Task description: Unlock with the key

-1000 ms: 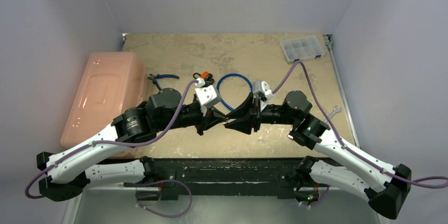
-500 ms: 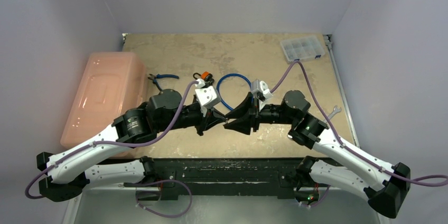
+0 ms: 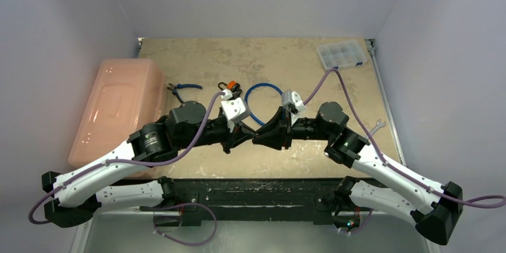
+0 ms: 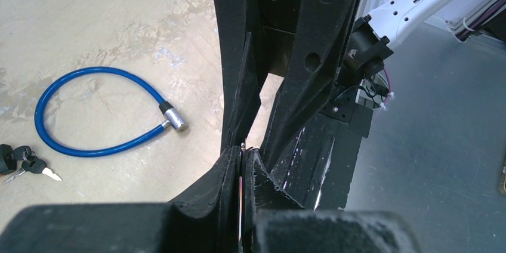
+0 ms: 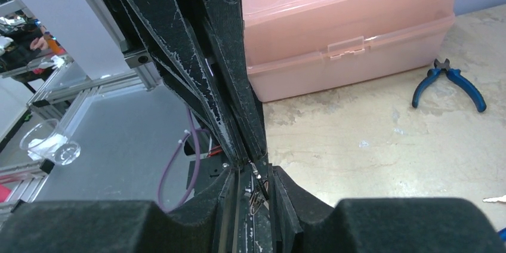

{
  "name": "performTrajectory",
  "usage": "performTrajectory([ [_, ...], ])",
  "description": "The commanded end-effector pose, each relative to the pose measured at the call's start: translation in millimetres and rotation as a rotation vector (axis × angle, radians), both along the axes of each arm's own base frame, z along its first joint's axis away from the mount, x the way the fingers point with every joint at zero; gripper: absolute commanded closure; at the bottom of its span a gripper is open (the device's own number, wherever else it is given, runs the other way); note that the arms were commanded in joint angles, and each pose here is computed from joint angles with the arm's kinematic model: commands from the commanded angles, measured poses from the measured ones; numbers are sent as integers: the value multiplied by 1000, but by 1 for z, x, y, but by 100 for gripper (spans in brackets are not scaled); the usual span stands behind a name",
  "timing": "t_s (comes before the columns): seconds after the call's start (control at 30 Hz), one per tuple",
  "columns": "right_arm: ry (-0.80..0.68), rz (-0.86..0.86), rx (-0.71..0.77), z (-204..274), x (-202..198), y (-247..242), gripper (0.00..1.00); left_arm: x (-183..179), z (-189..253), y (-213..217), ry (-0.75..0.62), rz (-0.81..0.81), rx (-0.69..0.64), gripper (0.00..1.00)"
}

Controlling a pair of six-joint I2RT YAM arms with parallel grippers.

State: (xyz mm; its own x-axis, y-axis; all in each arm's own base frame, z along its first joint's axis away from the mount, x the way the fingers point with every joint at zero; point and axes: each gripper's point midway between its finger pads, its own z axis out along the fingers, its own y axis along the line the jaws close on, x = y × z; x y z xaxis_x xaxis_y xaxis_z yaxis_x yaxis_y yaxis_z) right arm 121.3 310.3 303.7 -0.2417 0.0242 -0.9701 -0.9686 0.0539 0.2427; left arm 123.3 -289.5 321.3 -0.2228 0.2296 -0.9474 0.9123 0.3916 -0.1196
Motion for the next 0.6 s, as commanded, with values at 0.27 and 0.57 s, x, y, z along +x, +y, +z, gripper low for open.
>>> performTrajectory([
  [0.27, -37, 37, 50, 21, -7, 3, 75, 4, 16, -2, -22, 27, -65, 100],
  [0.57, -42, 23, 43, 20, -6, 1, 60, 4, 17, -1, -21, 30, -64, 100],
])
